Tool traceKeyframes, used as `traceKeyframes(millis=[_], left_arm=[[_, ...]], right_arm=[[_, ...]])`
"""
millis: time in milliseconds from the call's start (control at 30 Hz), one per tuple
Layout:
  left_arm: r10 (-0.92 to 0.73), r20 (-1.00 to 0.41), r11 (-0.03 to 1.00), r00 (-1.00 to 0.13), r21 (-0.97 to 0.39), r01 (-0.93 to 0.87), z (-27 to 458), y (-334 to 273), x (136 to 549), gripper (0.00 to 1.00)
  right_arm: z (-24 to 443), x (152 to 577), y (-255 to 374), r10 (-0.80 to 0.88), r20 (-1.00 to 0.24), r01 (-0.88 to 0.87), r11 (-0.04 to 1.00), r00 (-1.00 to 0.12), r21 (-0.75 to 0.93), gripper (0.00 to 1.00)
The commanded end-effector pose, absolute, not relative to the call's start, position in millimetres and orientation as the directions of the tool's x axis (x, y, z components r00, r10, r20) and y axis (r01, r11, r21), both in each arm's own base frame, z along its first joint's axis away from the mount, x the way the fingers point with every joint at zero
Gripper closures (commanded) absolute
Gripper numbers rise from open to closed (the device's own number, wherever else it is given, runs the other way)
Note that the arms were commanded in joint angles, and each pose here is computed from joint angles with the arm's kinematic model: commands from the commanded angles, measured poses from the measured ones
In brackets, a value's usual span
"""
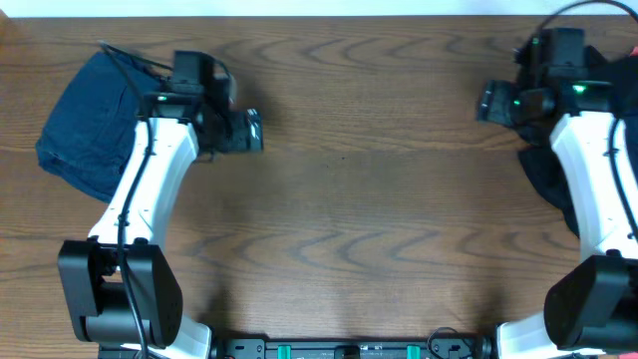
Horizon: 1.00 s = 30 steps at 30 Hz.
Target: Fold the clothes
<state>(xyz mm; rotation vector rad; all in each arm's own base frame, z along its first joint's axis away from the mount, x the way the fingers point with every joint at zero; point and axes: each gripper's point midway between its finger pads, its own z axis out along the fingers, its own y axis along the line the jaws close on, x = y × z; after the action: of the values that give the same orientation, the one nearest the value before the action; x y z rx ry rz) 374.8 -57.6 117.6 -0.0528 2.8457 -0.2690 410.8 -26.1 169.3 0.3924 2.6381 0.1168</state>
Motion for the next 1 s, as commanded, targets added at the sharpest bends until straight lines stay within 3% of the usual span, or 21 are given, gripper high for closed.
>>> traceKeyframes(millis=[0, 200, 433, 500, 533, 733, 967], left_arm=[[-0.08, -0.279, 0.985, -0.957, -0.172, -0.032, 136, -49, 359, 0.02], [-0.086, -0.398, 0.983, -0.913, -0.183, -0.013, 189, -45, 331, 0.02], [-0.158, -0.612, 0.971, -0.775, -0.237, -0.011, 229, -41, 274, 0.02], [-0.17, -0.654, 0.969, -0.738, -0.247, -0.004, 227, -40, 257, 0.02], [-0.171, -0.674, 0.969, -0.719, -0.249, 0.003, 226, -40, 252, 0.02], [-0.173, -0.716, 0.967, -0.676, -0.252, 0.019, 221, -38, 220, 0.02], [-0.17, -0.67, 0.969, -0.723, -0.249, 0.002, 210, -37, 201, 0.02]], right_arm=[[193, 395, -38, 0.32, -0.461, 0.273, 0.947, -0.828, 0.167, 0.27], [231, 351, -40, 0.319, -0.498, 0.284, 0.948, -0.806, 0.148, 0.3], [262, 293, -32, 0.302, -0.668, 0.249, 0.952, -0.68, 0.177, 0.3], [265, 276, -31, 0.294, -0.724, 0.239, 0.954, -0.624, 0.181, 0.24], [266, 270, -30, 0.291, -0.746, 0.234, 0.955, -0.599, 0.184, 0.01], [248, 237, -25, 0.283, -0.792, 0.219, 0.957, -0.541, 0.192, 0.01], [210, 208, -21, 0.298, -0.697, 0.247, 0.953, -0.652, 0.177, 0.01]])
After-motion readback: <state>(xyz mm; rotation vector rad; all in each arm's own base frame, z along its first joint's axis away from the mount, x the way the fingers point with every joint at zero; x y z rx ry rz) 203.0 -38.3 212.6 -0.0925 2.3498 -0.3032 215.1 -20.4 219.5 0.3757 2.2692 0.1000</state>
